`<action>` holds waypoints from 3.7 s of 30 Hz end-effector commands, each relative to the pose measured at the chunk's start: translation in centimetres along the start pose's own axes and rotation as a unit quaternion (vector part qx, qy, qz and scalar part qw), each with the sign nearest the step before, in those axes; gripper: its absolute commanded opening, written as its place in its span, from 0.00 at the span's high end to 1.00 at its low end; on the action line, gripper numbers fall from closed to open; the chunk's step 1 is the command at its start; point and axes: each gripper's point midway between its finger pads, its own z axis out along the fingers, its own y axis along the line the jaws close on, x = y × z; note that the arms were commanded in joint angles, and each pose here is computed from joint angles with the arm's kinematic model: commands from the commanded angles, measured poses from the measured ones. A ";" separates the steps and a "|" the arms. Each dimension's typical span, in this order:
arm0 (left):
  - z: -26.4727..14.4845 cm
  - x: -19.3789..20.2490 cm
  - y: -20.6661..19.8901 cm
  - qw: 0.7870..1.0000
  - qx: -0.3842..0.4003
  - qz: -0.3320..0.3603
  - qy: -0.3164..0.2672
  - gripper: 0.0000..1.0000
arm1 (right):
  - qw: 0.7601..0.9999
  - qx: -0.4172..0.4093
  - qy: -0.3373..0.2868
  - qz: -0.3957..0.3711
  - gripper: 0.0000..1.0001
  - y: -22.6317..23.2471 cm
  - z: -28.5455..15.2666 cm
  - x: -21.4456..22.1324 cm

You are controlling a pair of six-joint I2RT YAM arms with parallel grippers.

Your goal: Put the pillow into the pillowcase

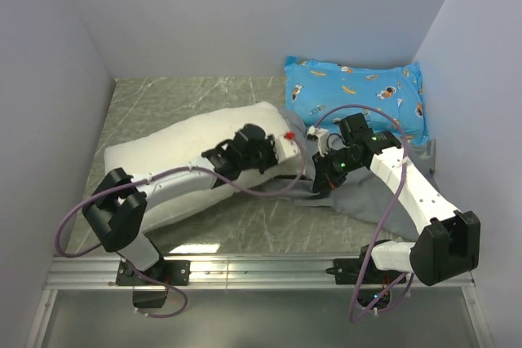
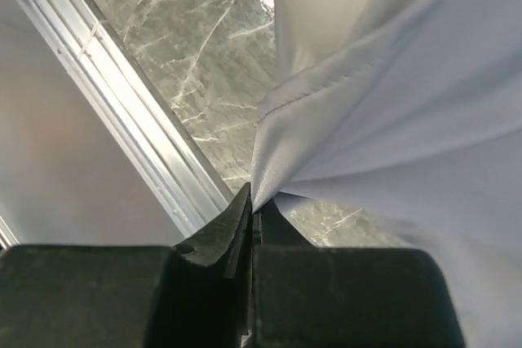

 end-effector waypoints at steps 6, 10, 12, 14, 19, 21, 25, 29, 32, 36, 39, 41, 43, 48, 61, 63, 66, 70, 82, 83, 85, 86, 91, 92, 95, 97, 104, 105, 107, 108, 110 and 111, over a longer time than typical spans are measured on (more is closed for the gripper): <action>1.1 1.8 5.3 0.988 -0.042 -0.148 0.023 1.00 | 0.997 -0.059 -0.033 -0.029 1.00 3.6 -2.5 -1.5; 2.3 0.8 3.5 0.986 -0.019 -0.163 0.029 1.00 | 0.993 -0.091 -0.065 -0.035 1.00 5.0 -3.3 -3.5; 2.2 -0.2 1.5 0.989 0.010 -0.146 0.020 1.00 | 0.993 -0.094 -0.069 -0.027 1.00 4.9 -3.3 -4.4; 1.6 -0.2 -1.1 0.990 0.056 -0.131 0.010 1.00 | 0.992 -0.099 -0.077 -0.012 1.00 4.4 -2.7 -5.6; -4.5 -2.2 -5.8 0.981 0.167 -0.083 -0.061 1.00 | 0.994 -0.073 -0.079 0.001 1.00 2.1 -1.3 -7.1; -7.4 -2.0 -7.6 0.977 0.192 -0.054 -0.078 1.00 | 0.996 -0.055 -0.075 0.009 1.00 1.2 -0.8 -6.9; -11.2 -1.2 -12.4 0.961 0.257 0.035 -0.093 1.00 | 0.994 -0.096 -0.053 0.010 0.84 2.8 -0.5 -6.0; -11.5 -0.5 -16.0 0.950 0.305 0.035 -0.061 0.95 | 0.992 -0.121 -0.027 -0.006 0.44 4.4 -1.4 -4.9; -11.4 0.1 -16.3 0.949 0.312 0.029 -0.044 0.86 | 0.997 -0.073 -0.035 0.001 0.36 2.9 -3.2 -5.0; -11.9 0.3 -15.2 0.958 0.280 0.047 -0.046 0.47 | 0.997 0.053 -0.045 0.040 0.38 -2.9 -3.8 -5.2; -13.0 -1.2 -13.1 0.969 0.230 0.059 -0.062 0.33 | 0.986 0.142 -0.033 0.082 0.40 -7.0 -3.0 -4.5; -14.1 -2.9 -11.6 0.973 0.200 0.074 -0.086 0.30 | 0.980 0.163 -0.028 0.114 0.40 -8.5 -2.1 -4.5; -14.5 -3.6 -10.6 0.976 0.179 0.080 -0.092 0.26 | 0.976 0.173 -0.040 0.128 0.40 -9.7 -1.5 -5.4; -14.7 -3.4 -10.3 0.977 0.177 0.084 -0.083 0.25 | 0.971 0.136 -0.052 0.190 0.39 -10.9 0.6 -7.7; -14.4 -3.2 -6.8 0.985 0.129 0.064 -0.095 0.21 | 0.953 0.136 -0.052 0.264 0.44 -13.4 2.7 -8.7; -14.0 -3.5 -5.8 0.984 0.137 0.059 -0.095 0.20 | 0.954 0.122 -0.054 0.268 0.43 -13.0 2.6 -9.1; -13.5 -4.1 -2.8 0.986 0.128 0.038 -0.098 0.18 | 0.955 0.109 -0.046 0.272 0.41 -12.6 2.7 -9.0; -12.6 -5.3 1.0 0.989 0.103 0.025 -0.100 0.17 | 0.953 0.104 -0.029 0.283 0.45 -13.1 3.8 -8.3; -5.7 -3.7 -0.1 0.967 0.239 -0.009 -0.086 0.13 | 0.958 0.128 -0.024 0.255 1.00 -13.5 2.9 -8.0; -5.1 -3.5 -0.4 0.963 0.255 -0.021 -0.081 0.12 | 0.959 0.126 -0.024 0.253 1.00 -13.4 2.8 -8.0; -3.2 -2.1 -0.6 0.956 0.284 -0.054 -0.044 0.04 | 0.961 0.128 -0.026 0.244 1.00 -13.2 2.5 -8.1; -2.8 -1.8 -0.9 0.952 0.296 -0.075 -0.037 0.01 | 0.962 0.126 -0.027 0.242 1.00 -13.1 2.4 -8.0; -1.4 0.9 -1.9 0.944 0.314 -0.106 -0.010 0.07 | 0.966 0.117 -0.034 0.227 1.00 -12.3 1.8 -8.3; -1.7 1.3 -2.4 0.941 0.326 -0.094 -0.010 0.38 | 0.966 0.118 -0.032 0.227 1.00 -12.3 1.8 -8.2; -3.1 1.3 -3.7 0.935 0.349 -0.065 -0.016 0.95 | 0.968 0.129 -0.020 0.216 1.00 -12.8 1.7 -7.8; -5.1 1.4 -4.4 0.937 0.346 -0.034 -0.032 1.00 | 0.967 0.141 -0.009 0.213 0.95 -13.3 1.6 -7.3; -7.2 3.3 -6.9 0.934 0.356 0.023 -0.022 1.00 | 0.965 0.156 0.005 0.213 0.86 -13.8 1.4 -6.9; -7.1 3.2 -6.9 0.935 0.354 0.023 -0.023 1.00 | 0.964 0.156 0.008 0.215 0.80 -13.7 1.3 -6.7; -6.9 3.1 -6.8 0.936 0.352 0.017 -0.023 1.00 | 0.964 0.159 0.012 0.213 0.79 -13.6 1.2 -6.3; -6.8 3.0 -6.8 0.936 0.350 0.016 -0.025 1.00 | 0.964 0.158 0.020 0.214 0.80 -13.4 1.1 -5.9; -6.5 3.0 -6.5 0.938 0.345 0.010 -0.022 1.00 | 0.963 0.153 0.040 0.220 0.80 -12.9 1.0 -5.0; -6.5 2.9 -6.4 0.938 0.345 0.011 -0.022 1.00 | 0.964 0.149 0.044 0.216 0.73 -12.7 0.8 -4.8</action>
